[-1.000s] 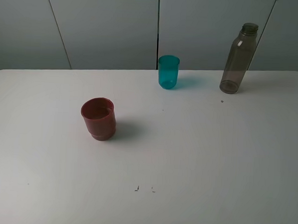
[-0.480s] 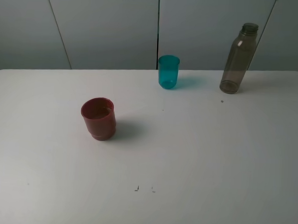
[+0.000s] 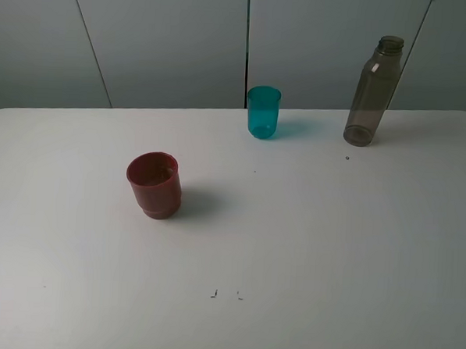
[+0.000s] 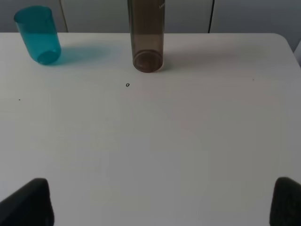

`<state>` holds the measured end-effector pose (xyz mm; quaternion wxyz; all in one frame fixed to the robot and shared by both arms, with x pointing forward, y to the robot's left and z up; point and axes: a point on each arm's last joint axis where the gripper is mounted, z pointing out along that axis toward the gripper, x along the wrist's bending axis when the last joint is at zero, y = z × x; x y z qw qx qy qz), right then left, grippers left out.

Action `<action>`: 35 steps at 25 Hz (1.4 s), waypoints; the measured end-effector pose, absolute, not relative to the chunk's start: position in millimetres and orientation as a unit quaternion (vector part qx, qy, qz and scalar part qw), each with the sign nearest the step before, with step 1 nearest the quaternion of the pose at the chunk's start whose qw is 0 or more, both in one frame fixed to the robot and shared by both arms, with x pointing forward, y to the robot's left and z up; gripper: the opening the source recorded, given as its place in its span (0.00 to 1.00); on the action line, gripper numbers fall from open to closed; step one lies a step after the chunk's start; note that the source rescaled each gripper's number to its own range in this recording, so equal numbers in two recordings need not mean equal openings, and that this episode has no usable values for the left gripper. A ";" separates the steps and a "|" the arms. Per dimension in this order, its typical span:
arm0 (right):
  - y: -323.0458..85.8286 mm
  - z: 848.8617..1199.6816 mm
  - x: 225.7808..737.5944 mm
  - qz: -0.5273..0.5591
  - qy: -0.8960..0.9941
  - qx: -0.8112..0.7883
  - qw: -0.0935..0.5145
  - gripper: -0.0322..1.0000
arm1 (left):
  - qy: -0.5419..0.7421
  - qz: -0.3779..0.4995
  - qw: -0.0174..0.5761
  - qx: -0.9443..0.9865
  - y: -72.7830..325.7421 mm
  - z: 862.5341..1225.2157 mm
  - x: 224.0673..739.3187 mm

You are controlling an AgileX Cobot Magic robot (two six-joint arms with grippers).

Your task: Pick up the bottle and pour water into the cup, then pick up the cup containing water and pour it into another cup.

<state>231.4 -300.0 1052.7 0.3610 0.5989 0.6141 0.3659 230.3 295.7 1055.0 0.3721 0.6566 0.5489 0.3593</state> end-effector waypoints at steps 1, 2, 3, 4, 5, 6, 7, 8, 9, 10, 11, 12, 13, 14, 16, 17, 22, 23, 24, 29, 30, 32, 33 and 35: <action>-300.0 1052.7 231.4 0.366 0.614 0.599 0.361 1.00 | 0.549 0.359 0.372 0.657 295.7 1055.0 230.3; -300.0 1052.7 231.4 0.366 0.614 0.599 0.361 1.00 | 0.549 0.359 0.372 0.657 295.7 1055.0 230.3; -300.0 1052.7 231.4 0.366 0.614 0.599 0.361 1.00 | 0.549 0.359 0.372 0.657 295.7 1055.0 230.3; -300.0 1052.7 231.4 0.366 0.614 0.599 0.361 1.00 | 0.549 0.359 0.372 0.657 295.7 1055.0 230.3; -300.0 1052.7 231.4 0.366 0.614 0.599 0.361 1.00 | 0.549 0.359 0.372 0.657 295.7 1055.0 230.3; -300.0 1052.7 231.4 0.366 0.614 0.599 0.361 1.00 | 0.549 0.359 0.372 0.657 295.7 1055.0 230.3; -300.0 1052.7 231.4 0.366 0.614 0.599 0.361 1.00 | 0.549 0.359 0.372 0.657 295.7 1055.0 230.3; -300.0 1052.7 231.4 0.366 0.614 0.599 0.361 1.00 | 0.548 0.360 0.372 0.657 295.7 1055.0 230.3; -300.0 1052.7 231.4 0.366 0.614 0.599 0.361 1.00 | 0.548 0.360 0.372 0.657 295.7 1055.0 230.3; -300.0 1052.7 231.4 0.366 0.614 0.599 0.361 1.00 | 0.548 0.360 0.372 0.657 295.7 1055.0 230.3; -300.0 1052.7 231.4 0.366 0.614 0.599 0.361 1.00 | 0.548 0.360 0.372 0.657 295.7 1055.0 230.3; -300.0 1052.7 231.4 0.366 0.614 0.599 0.361 1.00 | 0.548 0.360 0.372 0.657 295.7 1055.0 230.3; -300.0 1052.7 231.4 0.366 0.614 0.599 0.361 1.00 | 0.548 0.360 0.372 0.657 295.7 1055.0 230.3; -300.0 1052.7 231.4 0.366 0.614 0.599 0.361 1.00 | 0.548 0.360 0.372 0.657 295.7 1055.0 230.3; -300.0 1052.7 231.4 0.366 0.614 0.599 0.361 1.00 | 0.548 0.360 0.372 0.657 295.7 1055.0 230.3; -300.0 1052.7 231.4 0.366 0.614 0.599 0.361 1.00 | 0.548 0.360 0.372 0.657 295.7 1055.0 230.3; -300.0 1052.7 231.4 0.366 0.614 0.599 0.361 1.00 | 0.548 0.360 0.372 0.657 295.7 1055.0 230.3; -300.0 1052.7 231.4 0.366 0.614 0.599 0.361 1.00 | 0.548 0.360 0.372 0.657 295.7 1055.0 230.3; -299.9 1052.7 231.4 0.366 0.613 0.600 0.361 1.00 | 0.548 0.360 0.372 0.657 295.7 1055.0 230.3; -299.1 1052.7 231.4 0.361 0.606 0.607 0.366 1.00 | 0.548 0.360 0.372 0.657 295.7 1055.0 230.3; -298.6 1052.7 231.4 0.361 0.609 0.604 0.366 1.00 | 0.548 0.360 0.372 0.657 295.7 1055.0 230.3; -297.1 1052.8 231.4 0.364 0.613 0.600 0.363 1.00 | 0.548 0.360 0.372 0.657 295.7 1055.0 230.3; -296.9 1052.8 231.4 0.364 0.616 0.597 0.363 1.00 | 0.548 0.360 0.372 0.657 295.7 1055.0 230.3; -296.7 1052.8 231.4 0.367 0.620 0.592 0.360 1.00 | 0.548 0.360 0.372 0.657 295.7 1055.0 230.3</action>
